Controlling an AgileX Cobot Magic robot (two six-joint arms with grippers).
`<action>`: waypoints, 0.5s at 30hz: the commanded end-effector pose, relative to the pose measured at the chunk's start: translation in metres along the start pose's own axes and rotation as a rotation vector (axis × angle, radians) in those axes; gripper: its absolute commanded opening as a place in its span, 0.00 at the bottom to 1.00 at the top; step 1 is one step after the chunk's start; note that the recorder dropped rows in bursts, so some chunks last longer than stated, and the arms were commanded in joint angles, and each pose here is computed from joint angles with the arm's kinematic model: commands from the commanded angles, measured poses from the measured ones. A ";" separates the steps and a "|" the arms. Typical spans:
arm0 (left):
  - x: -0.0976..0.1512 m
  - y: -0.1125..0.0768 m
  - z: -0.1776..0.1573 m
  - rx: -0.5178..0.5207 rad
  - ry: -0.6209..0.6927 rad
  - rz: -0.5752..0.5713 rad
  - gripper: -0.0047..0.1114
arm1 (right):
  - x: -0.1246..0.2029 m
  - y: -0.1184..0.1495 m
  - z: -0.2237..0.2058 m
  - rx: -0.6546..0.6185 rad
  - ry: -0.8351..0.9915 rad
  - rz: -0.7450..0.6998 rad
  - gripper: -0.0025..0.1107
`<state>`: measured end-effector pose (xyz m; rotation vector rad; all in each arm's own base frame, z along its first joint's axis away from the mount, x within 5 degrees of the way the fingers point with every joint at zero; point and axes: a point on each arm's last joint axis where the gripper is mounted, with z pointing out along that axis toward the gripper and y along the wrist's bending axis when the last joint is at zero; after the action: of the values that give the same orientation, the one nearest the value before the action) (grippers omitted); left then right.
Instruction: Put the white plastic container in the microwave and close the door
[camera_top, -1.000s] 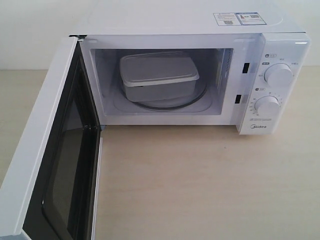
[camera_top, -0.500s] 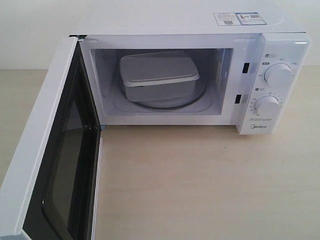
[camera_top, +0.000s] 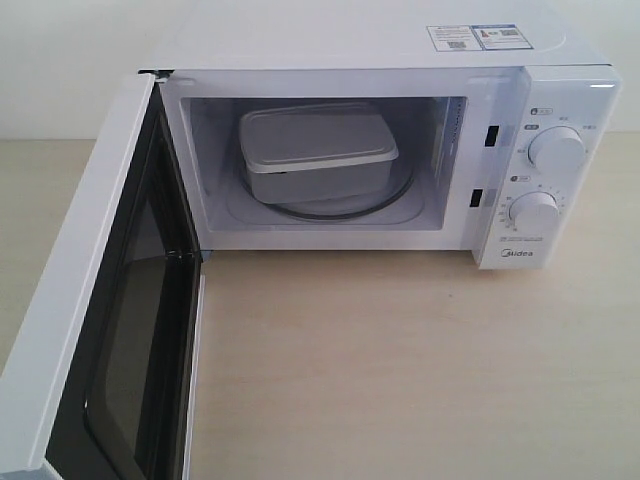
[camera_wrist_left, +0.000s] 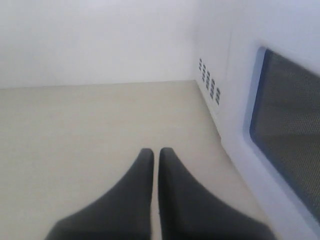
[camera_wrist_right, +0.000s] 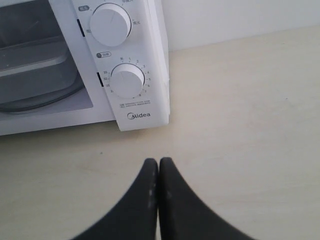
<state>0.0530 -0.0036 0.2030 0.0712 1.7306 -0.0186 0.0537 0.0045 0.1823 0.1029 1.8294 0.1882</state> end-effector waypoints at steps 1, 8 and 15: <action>-0.035 0.000 -0.012 0.012 -0.122 -0.067 0.08 | 0.000 -0.001 0.000 0.007 -0.007 -0.007 0.02; -0.085 -0.003 -0.038 0.068 -0.276 -0.177 0.08 | 0.000 -0.001 0.000 0.007 -0.007 -0.005 0.02; -0.105 -0.003 -0.050 0.093 -0.389 -0.245 0.08 | 0.000 -0.001 0.000 0.007 -0.007 -0.005 0.02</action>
<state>0.0217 -0.0081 0.3095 -0.0485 1.3813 -0.2548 0.0537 0.0045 0.1823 0.1048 1.8293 0.1896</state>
